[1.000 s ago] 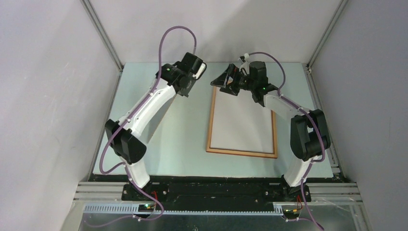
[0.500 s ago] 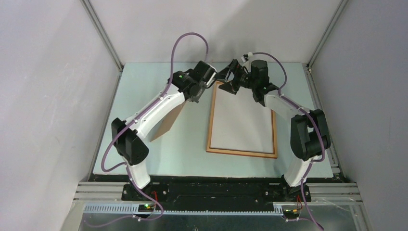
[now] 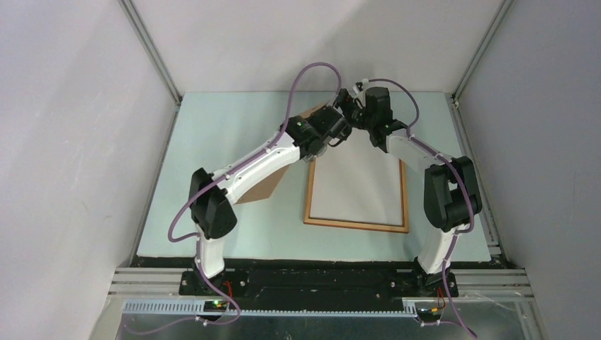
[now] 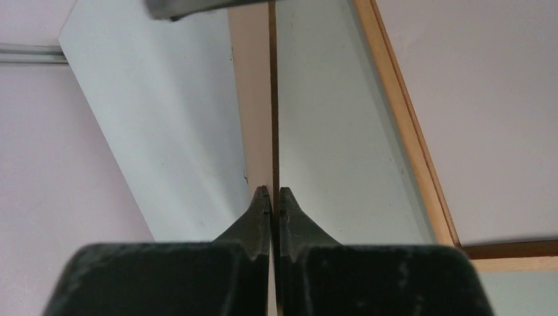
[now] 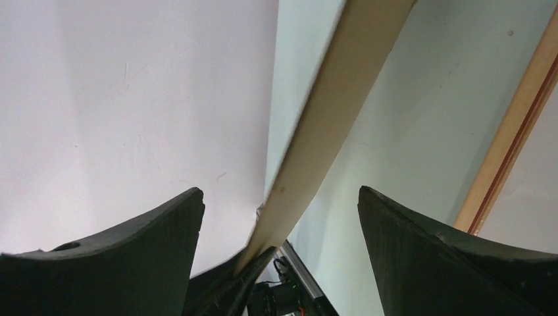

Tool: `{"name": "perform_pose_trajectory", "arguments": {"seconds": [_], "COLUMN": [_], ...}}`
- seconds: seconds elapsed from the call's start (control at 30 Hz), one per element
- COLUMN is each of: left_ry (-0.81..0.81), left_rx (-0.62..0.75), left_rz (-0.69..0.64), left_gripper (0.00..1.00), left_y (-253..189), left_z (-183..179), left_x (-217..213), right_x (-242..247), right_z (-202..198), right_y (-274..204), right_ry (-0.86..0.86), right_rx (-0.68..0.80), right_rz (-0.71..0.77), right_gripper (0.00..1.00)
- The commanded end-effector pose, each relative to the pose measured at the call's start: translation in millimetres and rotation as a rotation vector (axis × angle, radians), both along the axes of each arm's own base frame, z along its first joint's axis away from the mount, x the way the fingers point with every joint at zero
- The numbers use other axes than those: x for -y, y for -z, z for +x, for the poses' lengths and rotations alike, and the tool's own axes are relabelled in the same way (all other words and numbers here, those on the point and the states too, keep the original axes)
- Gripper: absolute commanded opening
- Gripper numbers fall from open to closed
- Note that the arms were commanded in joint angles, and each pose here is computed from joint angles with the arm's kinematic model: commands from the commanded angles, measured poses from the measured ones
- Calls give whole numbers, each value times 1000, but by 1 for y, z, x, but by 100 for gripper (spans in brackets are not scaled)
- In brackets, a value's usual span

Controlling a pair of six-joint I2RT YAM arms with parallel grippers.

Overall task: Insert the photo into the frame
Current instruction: Turn over the photo frame item at the center of the board.

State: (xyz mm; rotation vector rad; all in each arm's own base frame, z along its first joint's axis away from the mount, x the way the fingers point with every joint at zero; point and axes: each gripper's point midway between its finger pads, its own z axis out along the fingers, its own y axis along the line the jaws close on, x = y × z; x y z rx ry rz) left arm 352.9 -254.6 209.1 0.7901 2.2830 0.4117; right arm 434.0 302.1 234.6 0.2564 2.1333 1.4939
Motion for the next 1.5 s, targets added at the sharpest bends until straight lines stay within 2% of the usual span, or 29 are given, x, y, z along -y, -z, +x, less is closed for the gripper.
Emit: {"name": "perform_pose_trajectory", "arguments": {"seconds": [0.0, 0.27, 0.37, 0.57, 0.67, 0.8, 1.0, 1.17, 1.33, 1.47], "left_ry": [41, 58, 64, 70, 73, 80, 89, 97, 107, 116], "left_rx": [-7, -1, -5, -4, -3, -1, -3, 1, 8, 11], "left_rz": [-123, -101, -98, -90, -87, -78, -75, -80, -83, -90], "left_gripper": [0, 2, 6, 13, 21, 30, 33, 36, 43, 53], "left_y": [3, 7, 8, 8, 9, 9, 9, 5, 1, -3], "left_z": [-6, -9, -11, -11, -12, -13, -15, -16, -18, -21], "left_x": [43, 55, 56, 56, 57, 57, 58, 59, 61, 62], "right_x": [-2, -9, -7, -8, -8, -7, -5, 1, 7, 10], "right_z": [9, 11, 14, 15, 16, 16, 17, 19, 20, 22], "right_y": [-16, -2, 5, 11, 12, 11, 14, 15, 18, 19], "right_ry": [8, -5, 1, -2, -3, -4, -1, 16, 32, 38], "right_rx": [48, 26, 18, 5, 2, 3, -2, 0, -4, 1], "right_rz": [-14, -47, -72, -77, -78, -79, -79, -86, -95, -101], "right_gripper": [90, 76, 67, 55, 49, 44, 35, 32, 27, 23]}}
